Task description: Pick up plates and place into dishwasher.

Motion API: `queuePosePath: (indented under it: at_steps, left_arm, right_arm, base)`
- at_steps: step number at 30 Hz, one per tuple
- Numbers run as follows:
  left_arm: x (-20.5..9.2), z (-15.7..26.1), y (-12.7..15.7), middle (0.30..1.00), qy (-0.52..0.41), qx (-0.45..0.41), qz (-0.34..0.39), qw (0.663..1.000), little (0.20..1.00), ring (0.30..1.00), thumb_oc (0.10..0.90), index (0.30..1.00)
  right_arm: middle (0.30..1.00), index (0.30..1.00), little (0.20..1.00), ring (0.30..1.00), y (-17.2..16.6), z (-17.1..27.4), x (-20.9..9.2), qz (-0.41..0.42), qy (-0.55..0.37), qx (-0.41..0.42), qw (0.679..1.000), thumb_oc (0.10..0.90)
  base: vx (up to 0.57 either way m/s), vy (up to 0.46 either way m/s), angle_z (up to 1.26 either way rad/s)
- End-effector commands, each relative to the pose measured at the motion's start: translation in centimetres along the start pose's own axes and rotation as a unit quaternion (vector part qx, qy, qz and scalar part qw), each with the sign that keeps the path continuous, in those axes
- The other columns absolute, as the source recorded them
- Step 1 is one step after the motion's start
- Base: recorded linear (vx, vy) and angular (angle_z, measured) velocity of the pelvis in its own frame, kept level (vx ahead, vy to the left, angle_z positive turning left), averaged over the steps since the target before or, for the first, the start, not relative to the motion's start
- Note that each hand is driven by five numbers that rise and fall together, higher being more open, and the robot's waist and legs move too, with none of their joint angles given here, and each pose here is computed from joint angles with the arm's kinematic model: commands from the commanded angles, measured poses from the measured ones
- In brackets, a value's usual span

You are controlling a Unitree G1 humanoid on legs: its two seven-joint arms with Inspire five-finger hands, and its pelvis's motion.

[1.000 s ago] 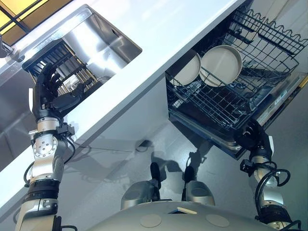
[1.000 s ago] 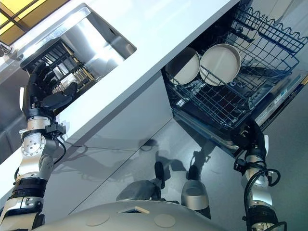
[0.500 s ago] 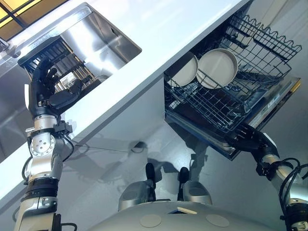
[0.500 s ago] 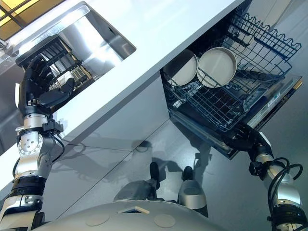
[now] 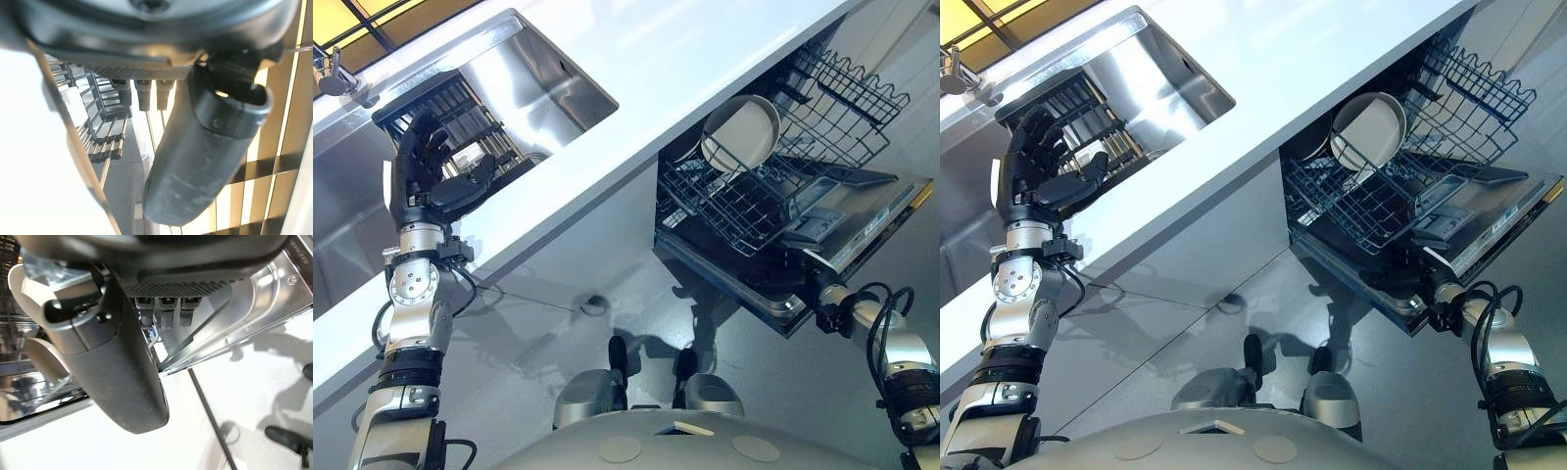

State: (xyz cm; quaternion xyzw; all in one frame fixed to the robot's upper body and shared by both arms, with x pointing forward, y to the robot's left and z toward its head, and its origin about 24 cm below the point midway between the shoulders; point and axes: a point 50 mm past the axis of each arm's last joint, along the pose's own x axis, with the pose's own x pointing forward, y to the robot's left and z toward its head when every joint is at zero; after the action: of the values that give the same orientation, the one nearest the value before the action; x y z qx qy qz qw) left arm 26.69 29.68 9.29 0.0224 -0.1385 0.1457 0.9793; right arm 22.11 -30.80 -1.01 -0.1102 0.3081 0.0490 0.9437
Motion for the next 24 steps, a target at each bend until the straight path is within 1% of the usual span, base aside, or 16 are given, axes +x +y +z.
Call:
queuePosePath:
  at_steps: [1, 7, 11, 12, 13, 14, 15, 18, 19, 20, 22, 24]
  left_arm:
    - [0.6, 1.3, -1.9, 0.9, -0.037, 0.017, -0.061, 0.997, 0.9, 0.9, 0.8, 0.9]
    - [0.5, 1.0, -2.3, 0.9, -0.034, 0.003, -0.06, 0.998, 0.9, 0.9, 0.8, 0.9]
    - [0.6, 1.0, -3.4, 0.9, -0.035, -0.013, -0.068, 0.997, 0.9, 0.9, 0.8, 0.9]
    - [0.7, 1.0, -4.0, 0.9, -0.034, -0.017, -0.074, 0.997, 0.9, 0.9, 0.8, 0.9]
    - [0.7, 0.9, -4.5, 0.9, -0.035, -0.017, -0.083, 0.996, 0.9, 0.9, 0.8, 0.9]
    - [0.6, 0.9, -4.9, 0.9, -0.034, -0.025, -0.091, 0.995, 0.9, 0.9, 0.8, 0.9]
    - [0.6, 0.8, -5.5, 0.9, -0.034, -0.036, -0.1, 0.994, 0.9, 0.9, 0.8, 0.9]
    - [0.9, 0.8, -6.5, 0.9, -0.036, -0.071, -0.116, 0.99, 0.9, 0.9, 0.8, 0.9]
    - [0.9, 0.9, -6.6, 0.9, -0.038, -0.074, -0.117, 0.99, 0.9, 0.9, 0.8, 0.9]
    - [1.1, 1.1, -7.2, 0.9, -0.041, -0.093, -0.124, 0.987, 0.9, 0.9, 0.8, 0.9]
    - [1.2, 1.6, -7.6, 0.9, -0.048, -0.106, -0.133, 0.984, 0.9, 0.9, 0.8, 0.9]
    - [1.3, 2.0, -8.0, 0.9, -0.054, -0.115, -0.139, 0.982, 0.9, 0.9, 0.8, 0.9]
  right_arm:
    - [0.9, 0.9, 0.9, 0.9, 13.2, 17.4, 0.5, 0.224, -0.363, -0.024, 0.904, 0.8]
    - [0.9, 0.9, 0.9, 0.9, 13.3, 20.4, 0.0, 0.122, -0.433, 0.027, 0.893, 0.8]
    - [0.9, 0.9, 0.9, 0.9, 13.8, 24.1, -0.9, 0.057, -0.497, 0.033, 0.865, 0.8]
    - [0.9, 0.9, 0.9, 0.9, 13.9, 25.3, -1.3, 0.031, -0.516, 0.032, 0.855, 0.8]
    - [0.9, 0.9, 0.9, 0.9, 13.6, 26.8, -1.7, 0.017, -0.531, 0.056, 0.845, 0.8]
    - [0.9, 0.9, 0.9, 0.9, 13.7, 28.5, -2.5, -0.001, -0.559, 0.069, 0.826, 0.8]
    - [0.9, 0.9, 0.9, 0.9, 13.5, 30.2, -3.0, 0.01, -0.569, 0.143, 0.81, 0.8]
    - [0.9, 0.9, 0.9, 0.9, 13.5, 32.2, -2.7, 0.055, -0.55, 0.315, 0.772, 0.8]
    - [0.9, 0.9, 0.9, 0.9, 13.6, 32.3, -2.6, 0.062, -0.547, 0.327, 0.768, 0.8]
    - [0.9, 0.9, 0.9, 0.9, 14.2, 32.5, -2.0, 0.108, -0.52, 0.403, 0.745, 0.8]
    - [0.9, 0.9, 0.9, 0.9, 15.3, 32.5, -1.6, 0.151, -0.506, 0.425, 0.736, 0.8]
    - [0.9, 0.9, 0.9, 0.9, 16.3, 32.2, -1.5, 0.185, -0.5, 0.414, 0.738, 0.8]
  base:
    - [0.05, 0.076, 0.02]
    - [0.06, 0.082, 0.01]
    - [0.06, 0.054, 0.01]
    - [0.07, 0.035, -0.05]
    - [0.08, 0.039, -0.08]
    - [0.08, 0.044, -0.08]
    - [0.09, 0.042, -0.07]
    - [0.04, 0.044, 0.05]
    - [0.0, 0.042, 0.34]
    - [-0.02, 0.04, 0.35]
    - [-0.02, 0.027, 0.36]
    - [-0.03, 0.003, 0.39]
